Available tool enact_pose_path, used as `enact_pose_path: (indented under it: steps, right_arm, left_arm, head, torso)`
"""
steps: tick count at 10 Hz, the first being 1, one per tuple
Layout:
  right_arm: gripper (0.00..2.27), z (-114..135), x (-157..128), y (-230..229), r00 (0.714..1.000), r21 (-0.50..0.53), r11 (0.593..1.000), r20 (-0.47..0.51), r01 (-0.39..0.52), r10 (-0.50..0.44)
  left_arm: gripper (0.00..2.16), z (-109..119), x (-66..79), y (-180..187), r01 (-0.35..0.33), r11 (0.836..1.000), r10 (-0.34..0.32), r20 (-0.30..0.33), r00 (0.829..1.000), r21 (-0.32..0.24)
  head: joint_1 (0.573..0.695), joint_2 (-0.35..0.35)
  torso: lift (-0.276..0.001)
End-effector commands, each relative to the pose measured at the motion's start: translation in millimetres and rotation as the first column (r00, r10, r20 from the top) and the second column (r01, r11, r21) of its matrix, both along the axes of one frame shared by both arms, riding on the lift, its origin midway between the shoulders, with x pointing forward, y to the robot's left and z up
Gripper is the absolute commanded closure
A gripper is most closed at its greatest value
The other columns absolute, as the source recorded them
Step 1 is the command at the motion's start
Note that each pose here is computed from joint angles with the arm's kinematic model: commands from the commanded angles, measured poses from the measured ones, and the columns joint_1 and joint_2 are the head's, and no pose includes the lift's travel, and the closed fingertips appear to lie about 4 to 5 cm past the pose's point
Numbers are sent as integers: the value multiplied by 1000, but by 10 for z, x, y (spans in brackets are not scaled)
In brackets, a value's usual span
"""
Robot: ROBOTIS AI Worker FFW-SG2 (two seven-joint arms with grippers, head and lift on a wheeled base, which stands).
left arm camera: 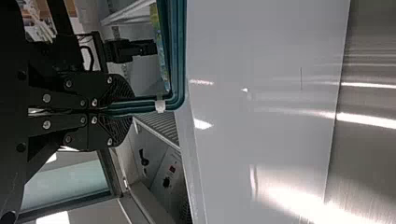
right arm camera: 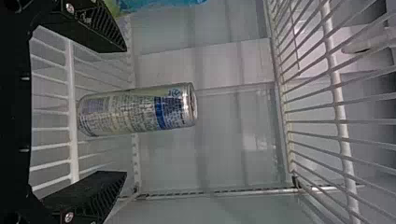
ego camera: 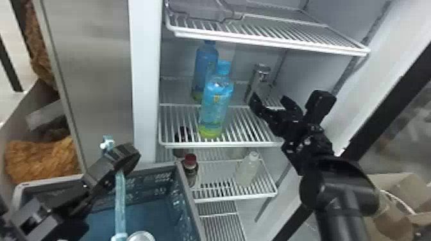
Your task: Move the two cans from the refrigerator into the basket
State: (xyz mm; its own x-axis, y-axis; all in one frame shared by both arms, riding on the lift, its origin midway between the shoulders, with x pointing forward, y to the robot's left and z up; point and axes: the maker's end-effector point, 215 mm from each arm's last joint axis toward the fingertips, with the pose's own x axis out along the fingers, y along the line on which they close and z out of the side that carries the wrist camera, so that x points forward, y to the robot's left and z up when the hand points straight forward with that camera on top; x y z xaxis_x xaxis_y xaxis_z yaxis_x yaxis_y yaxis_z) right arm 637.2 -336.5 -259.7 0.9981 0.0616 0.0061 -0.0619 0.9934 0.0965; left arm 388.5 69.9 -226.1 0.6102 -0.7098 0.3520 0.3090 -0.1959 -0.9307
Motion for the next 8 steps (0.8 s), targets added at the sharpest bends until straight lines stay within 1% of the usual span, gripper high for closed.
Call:
enact_pose_path:
  steps: [1,4,8]
  right_arm:
    - [96,-17,102,23,1000,-5,1000,-9,-2,2]
    - [96,0,292,11,1000,-3,1000,-19,7,-7]
    - [94,-9,545,72,999,3,1000,-34,16,-16]
  left_arm:
    - [1200,4,1,-16,4,1000,-4,1,1000,-2]
    - [1200,-2,6,-20,6,1000,-6,-1,1000,-4]
    - [1200,12,24,-28,8,1000,-8,2,1000,-7]
  head:
    - [622,-281]
    - [614,-277]
    - [601,-266]
  torso:
    - [-35]
    - [-35]
    - [-35]
